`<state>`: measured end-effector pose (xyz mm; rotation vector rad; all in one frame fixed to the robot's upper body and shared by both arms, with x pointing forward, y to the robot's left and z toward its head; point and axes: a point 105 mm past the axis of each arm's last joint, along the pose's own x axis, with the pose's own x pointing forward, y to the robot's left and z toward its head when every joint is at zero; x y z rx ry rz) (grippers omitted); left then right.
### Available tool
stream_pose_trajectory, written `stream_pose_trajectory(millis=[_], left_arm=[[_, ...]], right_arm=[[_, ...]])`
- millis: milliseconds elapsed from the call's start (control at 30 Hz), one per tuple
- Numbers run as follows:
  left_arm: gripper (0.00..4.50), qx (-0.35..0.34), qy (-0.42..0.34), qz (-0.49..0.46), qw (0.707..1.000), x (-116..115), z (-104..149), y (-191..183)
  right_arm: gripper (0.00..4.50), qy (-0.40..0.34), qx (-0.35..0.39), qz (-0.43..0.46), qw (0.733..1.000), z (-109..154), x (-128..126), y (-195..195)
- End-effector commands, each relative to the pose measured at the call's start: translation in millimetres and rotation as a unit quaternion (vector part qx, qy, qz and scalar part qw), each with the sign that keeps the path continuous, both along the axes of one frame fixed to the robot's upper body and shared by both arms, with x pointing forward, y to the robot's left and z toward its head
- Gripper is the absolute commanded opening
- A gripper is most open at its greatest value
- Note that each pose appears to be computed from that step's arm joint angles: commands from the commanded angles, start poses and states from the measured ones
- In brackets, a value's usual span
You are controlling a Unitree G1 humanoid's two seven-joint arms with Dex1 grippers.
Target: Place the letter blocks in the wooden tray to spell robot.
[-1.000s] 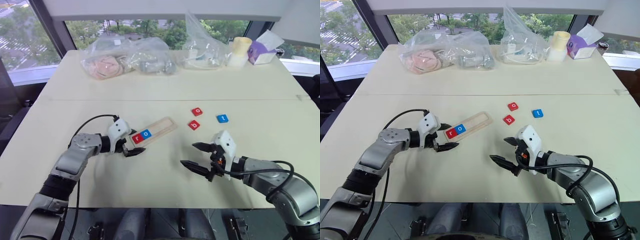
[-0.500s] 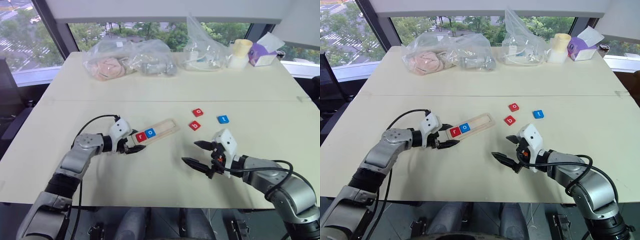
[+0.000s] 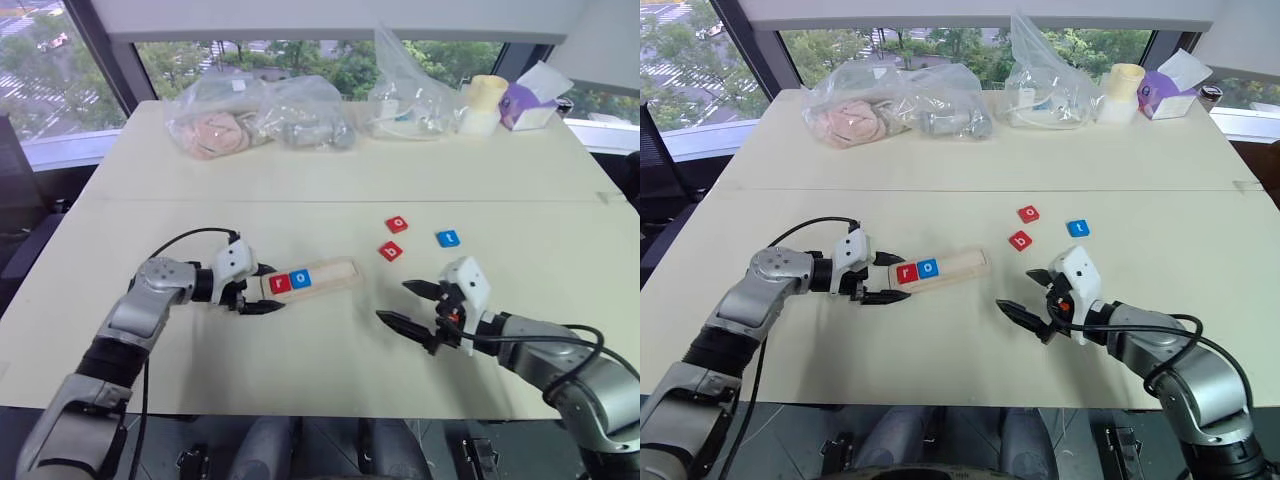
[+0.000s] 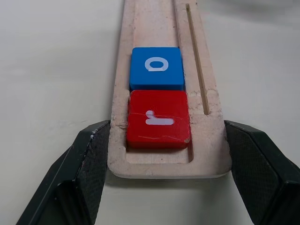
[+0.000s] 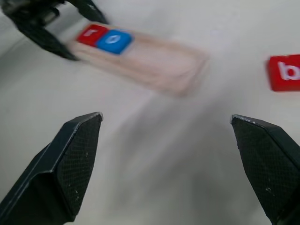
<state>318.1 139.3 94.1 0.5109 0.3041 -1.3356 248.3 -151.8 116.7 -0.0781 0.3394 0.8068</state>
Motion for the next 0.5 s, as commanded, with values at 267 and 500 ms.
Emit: stream_pose_trajectory(millis=[267,500], left_arm=[[3.14,0.036,-0.032,-0.135,0.990,20,9,-28],[3.14,0.049,-0.008,-0.125,0.991,27,-5,-37]], right_arm=[[4.50,-0.025,-0.004,-0.007,1.000,11,-4,-5],[4.50,-0.026,-0.003,-0.026,0.999,8,-7,-5]])
